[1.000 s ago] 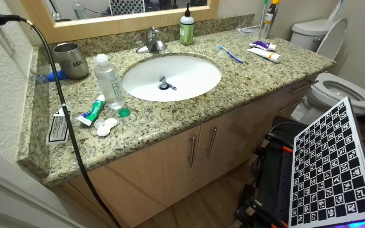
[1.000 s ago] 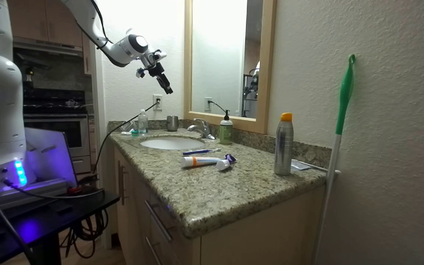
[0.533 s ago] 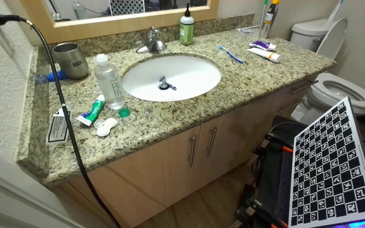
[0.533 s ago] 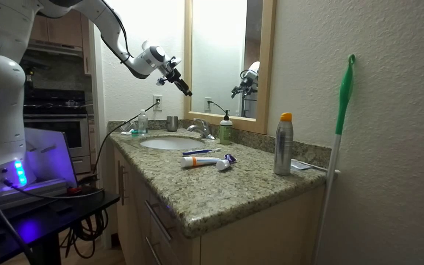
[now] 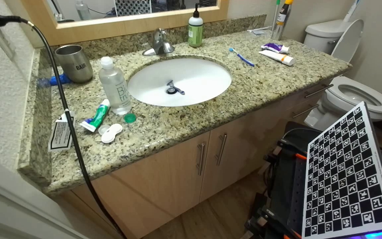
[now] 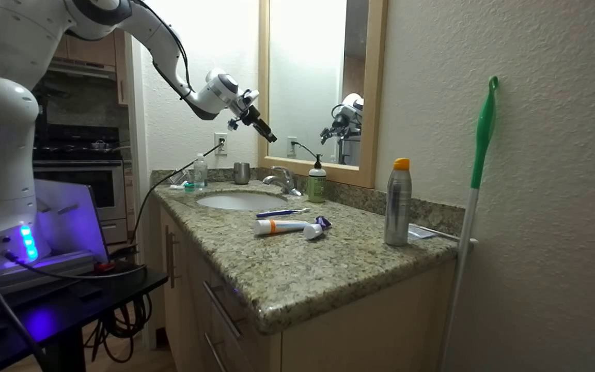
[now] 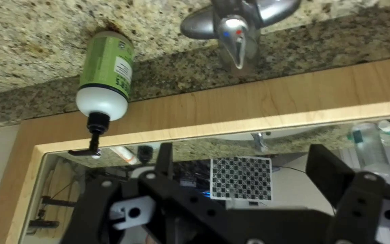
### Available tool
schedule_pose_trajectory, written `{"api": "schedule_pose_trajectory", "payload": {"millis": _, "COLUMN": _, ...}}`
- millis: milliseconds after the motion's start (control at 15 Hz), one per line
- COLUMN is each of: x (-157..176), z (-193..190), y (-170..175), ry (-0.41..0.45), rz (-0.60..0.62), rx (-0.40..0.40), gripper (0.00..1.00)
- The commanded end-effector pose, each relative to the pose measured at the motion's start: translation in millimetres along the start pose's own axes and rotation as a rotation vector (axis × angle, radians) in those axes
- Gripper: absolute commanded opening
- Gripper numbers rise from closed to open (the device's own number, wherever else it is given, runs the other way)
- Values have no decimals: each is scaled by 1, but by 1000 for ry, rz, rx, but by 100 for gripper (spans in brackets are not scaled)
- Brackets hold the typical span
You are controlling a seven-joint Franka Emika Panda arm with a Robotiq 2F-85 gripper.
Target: Lift up faucet handle
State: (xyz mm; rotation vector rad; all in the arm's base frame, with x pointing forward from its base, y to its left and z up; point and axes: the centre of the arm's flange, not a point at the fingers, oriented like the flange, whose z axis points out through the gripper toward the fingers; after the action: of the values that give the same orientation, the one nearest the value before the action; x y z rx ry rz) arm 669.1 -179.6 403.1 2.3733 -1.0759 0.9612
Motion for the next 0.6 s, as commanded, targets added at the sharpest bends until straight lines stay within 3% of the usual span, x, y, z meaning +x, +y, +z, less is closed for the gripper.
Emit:
{"api": "schedule_pose_trajectory", "payload": {"millis": 0, "x": -7, "z": 41, "y": -2, "ry": -74, "rz": -70, "rx": -167, "gripper": 100}}
{"api": "schedule_pose_trajectory", "payload": {"millis": 67, "x": -15, "z": 50, "y": -3, "ry": -86, "rz": -80, "rx": -193, "gripper": 100}}
{"api": "schedule_pose_trajectory", "payload": {"millis": 133, "x": -14, "z": 30, "y": 8, "ry": -62, "rz": -48, "rx": -141, "gripper": 100}}
{"api": "schedule_pose_trajectory", "payload": {"millis": 333, "x": -19, "z": 37, "y": 7, "ry": -68, "rz": -52, "rx": -148, "gripper": 100}}
{"api": "schedule_pose_trajectory", "payload": {"millis": 533, "x": -8, "z": 54, "y": 0, "ry": -251, "rz": -159, "rx": -134, "gripper": 100}}
